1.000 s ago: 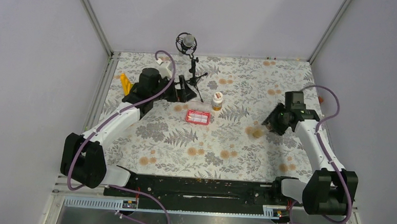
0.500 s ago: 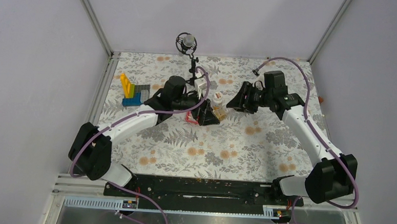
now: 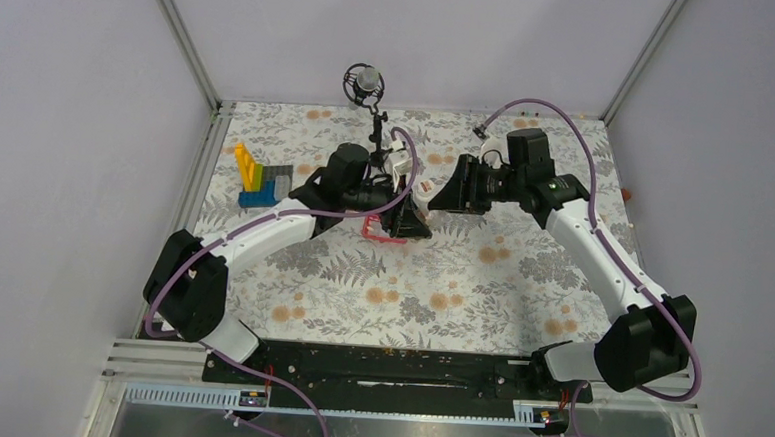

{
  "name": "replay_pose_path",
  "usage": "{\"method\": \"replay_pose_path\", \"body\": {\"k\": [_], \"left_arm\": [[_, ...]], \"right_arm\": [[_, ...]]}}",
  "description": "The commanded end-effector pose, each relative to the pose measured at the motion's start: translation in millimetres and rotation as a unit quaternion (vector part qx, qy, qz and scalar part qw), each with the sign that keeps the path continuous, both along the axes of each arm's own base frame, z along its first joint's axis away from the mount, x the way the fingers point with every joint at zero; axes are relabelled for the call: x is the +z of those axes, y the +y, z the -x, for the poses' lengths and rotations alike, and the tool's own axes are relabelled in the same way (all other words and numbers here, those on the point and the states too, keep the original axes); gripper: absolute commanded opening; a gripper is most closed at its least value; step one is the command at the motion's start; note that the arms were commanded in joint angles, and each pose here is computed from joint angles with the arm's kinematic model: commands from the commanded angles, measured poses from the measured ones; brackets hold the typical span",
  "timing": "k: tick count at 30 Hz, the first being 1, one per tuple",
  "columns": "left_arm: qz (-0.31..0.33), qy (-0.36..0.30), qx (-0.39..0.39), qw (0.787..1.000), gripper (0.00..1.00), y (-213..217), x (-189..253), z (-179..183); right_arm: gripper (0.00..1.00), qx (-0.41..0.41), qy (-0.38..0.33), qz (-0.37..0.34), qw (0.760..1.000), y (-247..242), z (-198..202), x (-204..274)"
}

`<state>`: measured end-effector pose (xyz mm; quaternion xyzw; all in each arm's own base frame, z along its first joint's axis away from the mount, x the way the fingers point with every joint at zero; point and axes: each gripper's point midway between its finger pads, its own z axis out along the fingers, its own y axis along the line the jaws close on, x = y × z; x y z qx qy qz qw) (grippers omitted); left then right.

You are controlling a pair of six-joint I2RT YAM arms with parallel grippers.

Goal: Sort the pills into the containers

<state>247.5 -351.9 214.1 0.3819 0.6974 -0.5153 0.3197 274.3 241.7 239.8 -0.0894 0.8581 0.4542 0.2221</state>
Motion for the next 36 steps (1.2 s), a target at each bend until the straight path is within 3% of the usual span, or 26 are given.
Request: {"method": "replay_pose_path", "body": {"k": [1,4,7,10,13,17,23,25,32,36], "left_arm": [[0.028,-0.028,-0.027,0.999,0.38,-5.9,24.3,2.2],[0.027,-0.027,-0.022,0.999,0.0,-6.0,26.3,0.9],[0.032,-0.033,0.017,0.999,0.0,-6.1,34.7,-11.6],[0.044,-0.04,0.053,0.997,0.0,-5.9,47.3,-22.3],[0.052,-0.045,0.092,0.993,0.0,-4.5,58.7,-34.2],[0.051,-0.044,0.148,0.987,0.0,0.5,66.8,-50.1],[0.056,-0.032,0.183,0.981,0.0,4.3,72.4,-59.3],[0.059,-0.03,0.185,0.981,0.0,4.2,74.1,-59.3],[0.077,-0.024,0.176,0.981,0.0,5.5,83.1,-55.1],[0.114,-0.022,0.126,0.985,0.0,10.1,97.8,-40.6]], "right_arm": [[0.32,0.031,-0.053,-0.033,0.998,9.6,-2.5,29.1],[0.5,0.009,-0.049,-0.04,0.998,10.7,-8.6,27.2],[0.74,-0.067,-0.068,-0.069,0.993,12.4,-27.5,40.7],[0.83,-0.138,-0.084,-0.064,0.985,12.3,-41.5,49.2],[0.82,-0.176,-0.099,-0.059,0.978,18.7,-48.7,56.3],[0.7,-0.203,-0.106,-0.05,0.972,22.7,-50.9,64.8],[0.8,-0.214,-0.116,-0.036,0.969,22.3,-52.1,63.3],[0.74,-0.212,-0.11,-0.039,0.97,24.4,-51.9,62.5],[0.25,-0.212,-0.134,-0.069,0.966,25.6,-51.5,77.0],[0.09,-0.162,-0.174,-0.078,0.968,27.7,-41.7,86.1]]}}
